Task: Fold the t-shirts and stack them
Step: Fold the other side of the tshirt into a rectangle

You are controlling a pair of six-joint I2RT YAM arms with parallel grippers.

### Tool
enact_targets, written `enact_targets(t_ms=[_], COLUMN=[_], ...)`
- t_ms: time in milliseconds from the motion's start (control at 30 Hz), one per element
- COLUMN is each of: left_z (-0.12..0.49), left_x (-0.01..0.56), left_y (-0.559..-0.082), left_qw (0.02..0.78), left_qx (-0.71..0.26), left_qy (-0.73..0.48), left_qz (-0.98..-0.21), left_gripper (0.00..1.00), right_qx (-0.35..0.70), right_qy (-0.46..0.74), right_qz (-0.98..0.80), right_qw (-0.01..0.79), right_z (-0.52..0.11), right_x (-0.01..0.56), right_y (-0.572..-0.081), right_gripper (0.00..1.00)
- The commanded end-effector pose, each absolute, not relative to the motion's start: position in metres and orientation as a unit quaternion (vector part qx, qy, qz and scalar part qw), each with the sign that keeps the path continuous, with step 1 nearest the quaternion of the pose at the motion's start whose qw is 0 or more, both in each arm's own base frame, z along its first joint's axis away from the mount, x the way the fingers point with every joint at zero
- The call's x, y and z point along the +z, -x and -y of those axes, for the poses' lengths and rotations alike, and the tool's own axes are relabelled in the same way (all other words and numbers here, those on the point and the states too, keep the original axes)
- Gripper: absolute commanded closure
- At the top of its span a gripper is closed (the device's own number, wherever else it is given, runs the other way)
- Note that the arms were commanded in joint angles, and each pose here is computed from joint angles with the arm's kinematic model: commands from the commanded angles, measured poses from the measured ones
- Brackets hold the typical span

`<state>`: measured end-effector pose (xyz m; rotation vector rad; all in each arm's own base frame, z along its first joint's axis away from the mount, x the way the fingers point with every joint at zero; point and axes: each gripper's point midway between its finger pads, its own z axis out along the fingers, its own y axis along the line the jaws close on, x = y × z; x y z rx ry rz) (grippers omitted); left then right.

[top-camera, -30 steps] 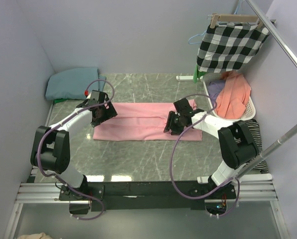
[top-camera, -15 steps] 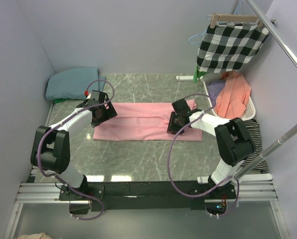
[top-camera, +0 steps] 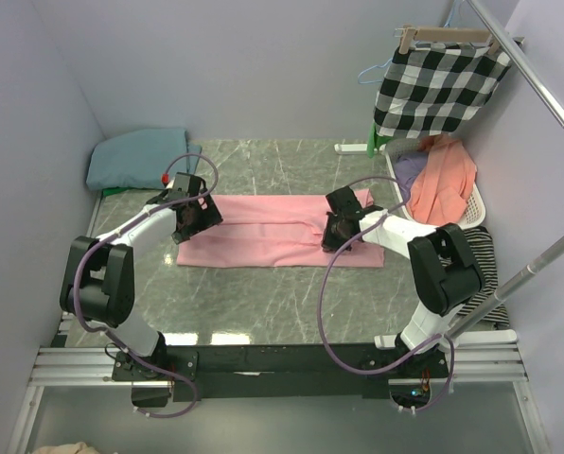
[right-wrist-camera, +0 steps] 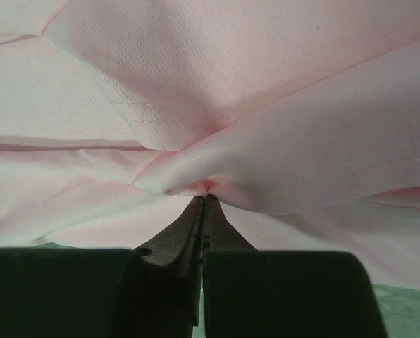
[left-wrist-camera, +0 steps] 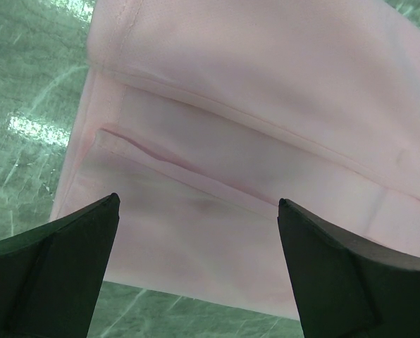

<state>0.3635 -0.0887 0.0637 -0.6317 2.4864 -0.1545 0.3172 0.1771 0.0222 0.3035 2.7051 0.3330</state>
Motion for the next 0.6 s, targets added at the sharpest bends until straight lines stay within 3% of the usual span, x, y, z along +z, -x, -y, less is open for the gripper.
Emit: enact_targets(t_ms=[0, 367, 400, 467, 500, 567], left_z=[0.089, 0.094, 0.095, 0.095, 0.095, 0.094], left_x=[0.069, 0.058, 0.056, 0.053, 0.052, 0.05], left_y=[-0.372, -0.371, -0.37, -0.369, -0.368, -0.367], left_qw=[0.294, 0.274, 0.271, 0.267, 0.264, 0.261], left_qx=[-0.056, -0.061, -0.06, -0.061, -0.06, -0.056], left_qy=[0.229, 0.22, 0.22, 0.219, 0.218, 0.217], left_qz=[-0.926, -0.934, -0.935, -0.937, -0.938, -0.939], left_gripper=[0.01, 0.01, 0.0, 0.01, 0.01, 0.01], right_qx=[0.104, 0.038, 0.026, 0.011, -0.004, -0.017], right_qy=[-0.092, -0.051, -0.045, -0.041, -0.037, -0.039], right_qz=[-0.957, -0.963, -0.967, -0.966, -0.966, -0.962], right_qw=[0.255, 0.26, 0.25, 0.256, 0.256, 0.269], right_z=[-0.175, -0.173, -0.171, -0.171, -0.167, -0.164], right_x=[0.059, 0.07, 0.062, 0.07, 0.066, 0.074], right_y=[-0.341, -0.384, -0.386, -0.399, -0.403, -0.412], right_gripper=[1.0, 0.98, 0.85, 0.7, 0.57, 0.45])
